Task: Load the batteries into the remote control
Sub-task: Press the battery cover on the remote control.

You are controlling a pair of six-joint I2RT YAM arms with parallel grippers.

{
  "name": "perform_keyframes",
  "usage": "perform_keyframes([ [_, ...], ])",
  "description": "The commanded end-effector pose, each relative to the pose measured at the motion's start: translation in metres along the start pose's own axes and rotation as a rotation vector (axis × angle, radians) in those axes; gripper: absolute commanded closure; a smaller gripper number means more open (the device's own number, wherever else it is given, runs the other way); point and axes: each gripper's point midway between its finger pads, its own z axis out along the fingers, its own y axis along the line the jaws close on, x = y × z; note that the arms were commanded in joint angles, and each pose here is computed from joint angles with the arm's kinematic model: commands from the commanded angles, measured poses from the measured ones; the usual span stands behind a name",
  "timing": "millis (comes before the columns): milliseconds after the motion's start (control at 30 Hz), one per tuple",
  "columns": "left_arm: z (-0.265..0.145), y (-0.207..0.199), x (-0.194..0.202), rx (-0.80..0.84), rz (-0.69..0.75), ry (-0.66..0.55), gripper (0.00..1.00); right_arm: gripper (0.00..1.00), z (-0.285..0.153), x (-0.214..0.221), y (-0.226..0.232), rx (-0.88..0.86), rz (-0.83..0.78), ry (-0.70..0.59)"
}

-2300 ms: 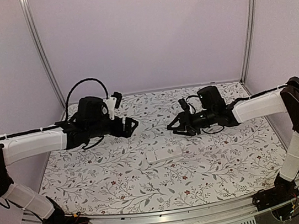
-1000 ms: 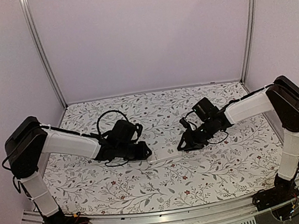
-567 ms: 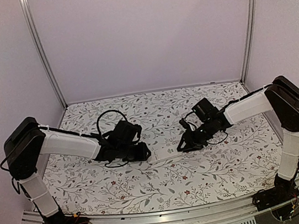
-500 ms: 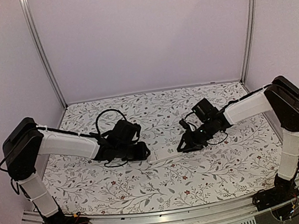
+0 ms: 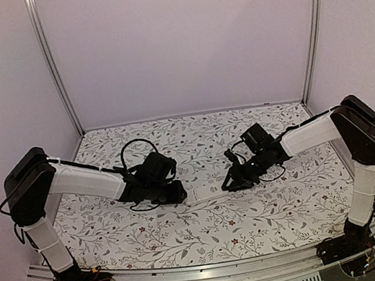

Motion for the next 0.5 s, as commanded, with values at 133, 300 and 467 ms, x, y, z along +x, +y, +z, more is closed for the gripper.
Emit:
perform_keyframes([
  [133,0.013,-0.015,0.01,0.03,0.003,0.042,0.72,0.73,0.008,0.001,-0.001,-0.025,0.011,0.017],
  [300,0.017,-0.017,0.012,0.031,0.005,0.049,0.77,0.75,0.01,0.003,0.001,-0.03,0.007,0.022],
  [467,0.021,-0.018,0.015,0.028,0.002,0.066,0.82,0.75,0.012,0.003,0.001,-0.033,0.011,0.026],
])
